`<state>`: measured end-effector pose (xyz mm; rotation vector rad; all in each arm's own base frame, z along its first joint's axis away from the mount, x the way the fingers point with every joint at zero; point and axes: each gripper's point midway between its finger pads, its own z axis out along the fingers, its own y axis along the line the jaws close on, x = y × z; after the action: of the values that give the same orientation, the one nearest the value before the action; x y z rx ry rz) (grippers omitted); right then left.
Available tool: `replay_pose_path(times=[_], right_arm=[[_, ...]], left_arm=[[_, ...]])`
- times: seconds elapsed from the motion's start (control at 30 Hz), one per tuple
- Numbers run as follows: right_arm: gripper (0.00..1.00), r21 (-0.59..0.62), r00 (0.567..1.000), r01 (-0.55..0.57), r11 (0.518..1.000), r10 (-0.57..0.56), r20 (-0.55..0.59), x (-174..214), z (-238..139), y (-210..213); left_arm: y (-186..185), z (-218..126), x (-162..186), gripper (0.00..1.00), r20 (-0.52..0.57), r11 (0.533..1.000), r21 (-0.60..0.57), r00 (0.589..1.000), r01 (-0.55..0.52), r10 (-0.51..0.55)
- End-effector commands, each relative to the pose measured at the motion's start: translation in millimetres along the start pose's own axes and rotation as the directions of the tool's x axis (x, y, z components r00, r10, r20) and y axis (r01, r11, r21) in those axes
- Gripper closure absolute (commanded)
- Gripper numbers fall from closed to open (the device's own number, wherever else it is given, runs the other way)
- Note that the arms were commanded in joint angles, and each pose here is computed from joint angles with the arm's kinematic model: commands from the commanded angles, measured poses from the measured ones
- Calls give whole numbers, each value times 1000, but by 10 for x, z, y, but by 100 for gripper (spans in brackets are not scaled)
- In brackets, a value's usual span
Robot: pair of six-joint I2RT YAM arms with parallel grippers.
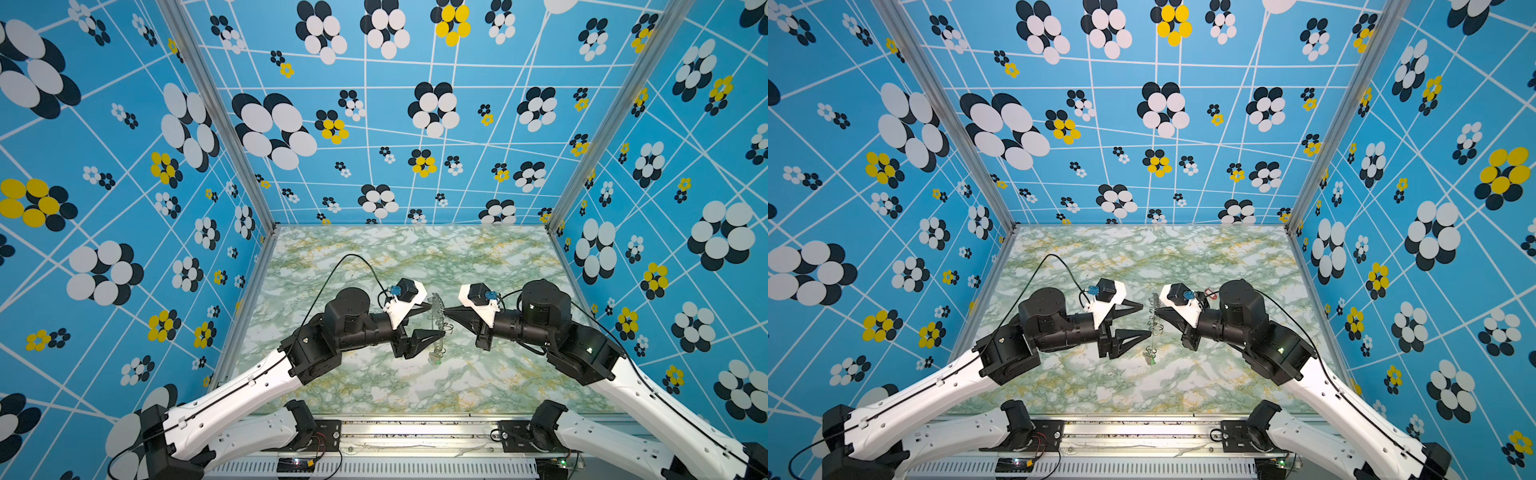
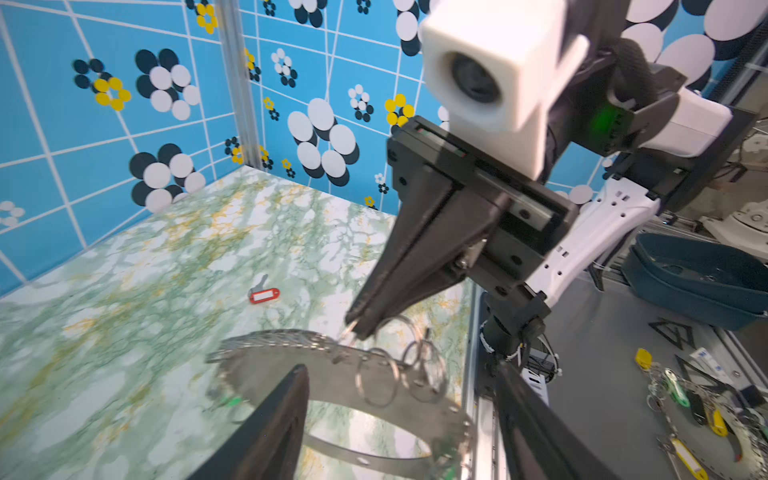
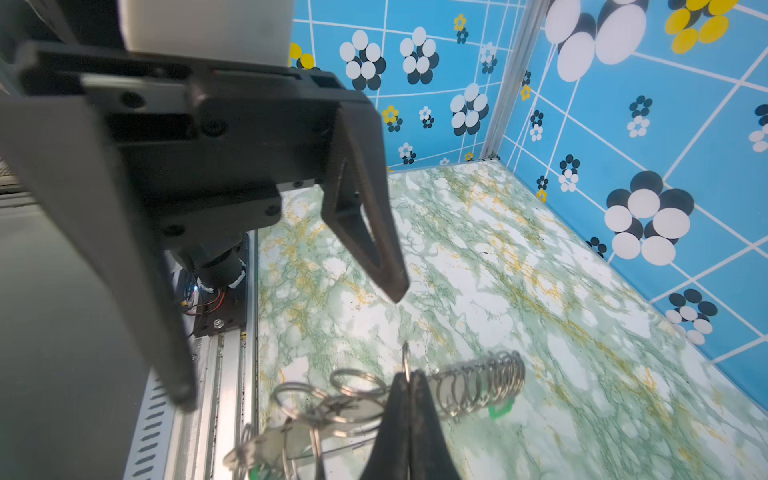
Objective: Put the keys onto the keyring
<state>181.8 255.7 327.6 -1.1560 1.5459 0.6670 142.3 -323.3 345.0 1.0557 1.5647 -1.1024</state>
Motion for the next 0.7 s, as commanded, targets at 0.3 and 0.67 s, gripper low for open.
replay_pose_path(times=[0.3,0.67], right_arm=[[100,13,996,25,1000,-26,85,-212,-92,-1],[100,-78,993,19,997,-10,120,-267,-188,187]], left_arm=[[-311,60,143,29,-112,995,94,994,32,-21],[3,-445,-254,27,106,992,-124,994,-19,32]])
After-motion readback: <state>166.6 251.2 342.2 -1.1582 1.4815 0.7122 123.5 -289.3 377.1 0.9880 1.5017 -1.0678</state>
